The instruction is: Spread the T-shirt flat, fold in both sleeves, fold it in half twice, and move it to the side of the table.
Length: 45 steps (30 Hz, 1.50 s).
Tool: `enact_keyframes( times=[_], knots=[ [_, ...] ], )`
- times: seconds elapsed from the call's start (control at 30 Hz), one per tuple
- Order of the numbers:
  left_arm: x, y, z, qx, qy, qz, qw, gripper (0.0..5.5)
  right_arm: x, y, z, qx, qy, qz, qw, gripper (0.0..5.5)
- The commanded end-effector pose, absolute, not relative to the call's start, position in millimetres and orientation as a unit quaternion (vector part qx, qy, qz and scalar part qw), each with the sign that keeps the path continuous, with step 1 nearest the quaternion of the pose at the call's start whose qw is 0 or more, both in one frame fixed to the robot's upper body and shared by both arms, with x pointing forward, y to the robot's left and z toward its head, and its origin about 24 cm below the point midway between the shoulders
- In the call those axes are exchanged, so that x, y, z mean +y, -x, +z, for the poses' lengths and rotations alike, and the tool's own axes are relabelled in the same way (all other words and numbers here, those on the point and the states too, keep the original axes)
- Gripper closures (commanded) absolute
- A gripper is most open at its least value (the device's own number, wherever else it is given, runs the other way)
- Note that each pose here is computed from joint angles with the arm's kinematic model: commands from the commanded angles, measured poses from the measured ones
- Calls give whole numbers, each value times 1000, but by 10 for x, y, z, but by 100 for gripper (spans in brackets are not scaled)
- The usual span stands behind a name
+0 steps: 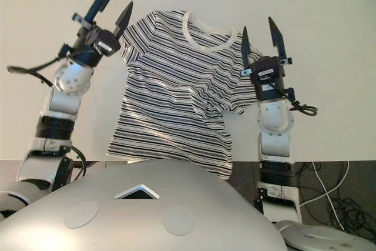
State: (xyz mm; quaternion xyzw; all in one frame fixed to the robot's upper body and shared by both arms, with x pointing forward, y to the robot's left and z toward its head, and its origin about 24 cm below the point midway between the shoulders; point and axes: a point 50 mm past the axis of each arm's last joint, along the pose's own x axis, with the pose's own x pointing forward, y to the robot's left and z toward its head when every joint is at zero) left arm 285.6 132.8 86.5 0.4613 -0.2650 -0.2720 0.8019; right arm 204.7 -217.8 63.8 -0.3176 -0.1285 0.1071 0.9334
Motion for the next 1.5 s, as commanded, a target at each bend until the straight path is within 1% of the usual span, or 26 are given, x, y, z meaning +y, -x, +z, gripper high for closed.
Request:
enact_keyframes(
  times=[0.03, 0.13, 0.23, 0.3, 0.47, 0.63, 0.73, 0.83, 0.97, 1.13, 1.27, 1.33, 1.4, 1.5],
  knots=[
    [1164, -3228, 797, -246, -599, -335, 684, 361, -2346, -2125, 489, -42, 419, 189, 887, 316],
    [1113, -3290, 563, -219, -659, -398, 599, 361, -2449, -2128, 346, 27, 465, 246, 850, 316],
    [1207, -3171, 227, -184, -678, -458, 544, 361, -2451, -2159, 280, 56, 495, 298, 814, 316],
    [1315, -3088, 59, -165, -683, -482, 523, 361, -2447, -2248, 274, 60, 509, 311, 801, 316],
    [1590, -2937, -217, -116, -694, -489, 515, 361, -2318, -2591, 308, 30, 533, 314, 785, 316],
    [1936, -2883, -256, -87, -711, -444, 538, 361, -2158, -2839, 291, 1, 549, 327, 769, 316],
    [2100, -2893, -169, -85, -708, -404, 573, 361, -2041, -2926, 267, -17, 549, 343, 762, 316],
    [2192, -2917, -60, -88, -697, -368, 609, 361, -1937, -2988, 206, -21, 549, 362, 753, 316],
    [2188, -2851, -56, -86, -680, -367, 630, 361, -1796, -3111, 156, -20, 548, 372, 749, 316],
    [2151, -2811, -61, -83, -664, -362, 649, 361, -1616, -3328, 138, -9, 571, 350, 742, 316],
    [2149, -2810, -35, -84, -656, -347, 665, 361, -1655, -3441, 167, 4, 612, 320, 723, 316],
    [2161, -2823, 18, -94, -646, -323, 686, 361, -1703, -3481, 208, 6, 621, 305, 722, 316],
    [2166, -2886, 169, -123, -618, -272, 727, 361, -1736, -3493, 252, -2, 612, 298, 733, 316],
    [2225, -2995, 494, -183, -569, -168, 784, 361, -1764, -3472, 329, -36, 585, 297, 754, 316]
  ],
)
